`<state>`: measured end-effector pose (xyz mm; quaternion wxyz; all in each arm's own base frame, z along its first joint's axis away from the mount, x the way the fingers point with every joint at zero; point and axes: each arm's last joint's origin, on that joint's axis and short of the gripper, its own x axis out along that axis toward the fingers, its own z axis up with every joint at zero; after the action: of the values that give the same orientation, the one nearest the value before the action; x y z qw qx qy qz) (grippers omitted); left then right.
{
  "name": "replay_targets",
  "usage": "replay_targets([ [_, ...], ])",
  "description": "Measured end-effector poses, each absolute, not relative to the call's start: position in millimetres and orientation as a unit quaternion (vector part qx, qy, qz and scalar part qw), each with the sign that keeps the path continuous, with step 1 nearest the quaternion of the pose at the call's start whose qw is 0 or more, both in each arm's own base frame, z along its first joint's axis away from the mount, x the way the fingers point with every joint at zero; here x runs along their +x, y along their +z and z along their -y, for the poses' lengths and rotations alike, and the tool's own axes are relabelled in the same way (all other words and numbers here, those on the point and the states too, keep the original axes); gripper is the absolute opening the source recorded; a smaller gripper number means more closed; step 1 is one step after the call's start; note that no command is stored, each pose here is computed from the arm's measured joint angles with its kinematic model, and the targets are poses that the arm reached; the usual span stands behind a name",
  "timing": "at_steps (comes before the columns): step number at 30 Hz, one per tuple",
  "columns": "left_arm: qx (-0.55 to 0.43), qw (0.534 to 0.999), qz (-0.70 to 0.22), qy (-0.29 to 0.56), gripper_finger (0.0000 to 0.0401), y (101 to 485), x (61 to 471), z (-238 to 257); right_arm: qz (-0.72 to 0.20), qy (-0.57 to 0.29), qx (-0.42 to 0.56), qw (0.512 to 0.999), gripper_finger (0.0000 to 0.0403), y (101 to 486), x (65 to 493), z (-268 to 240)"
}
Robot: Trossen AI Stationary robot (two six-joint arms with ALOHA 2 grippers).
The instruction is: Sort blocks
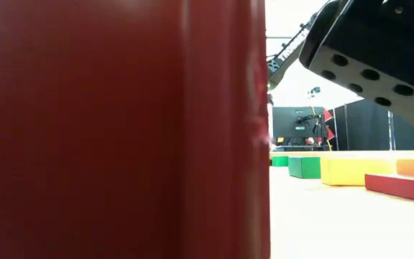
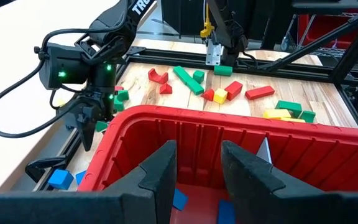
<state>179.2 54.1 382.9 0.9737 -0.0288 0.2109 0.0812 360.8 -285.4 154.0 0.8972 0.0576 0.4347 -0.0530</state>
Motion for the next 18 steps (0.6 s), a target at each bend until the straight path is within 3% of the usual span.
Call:
replay_targets([
  [18, -0.028, 0.974, -0.211, 0.082, 0.0114, 382.9, 179.2, -54.2, -0.417, 0.008, 0.012, 0.909, 0.0211, 154.9, 361.9, 283.4],
])
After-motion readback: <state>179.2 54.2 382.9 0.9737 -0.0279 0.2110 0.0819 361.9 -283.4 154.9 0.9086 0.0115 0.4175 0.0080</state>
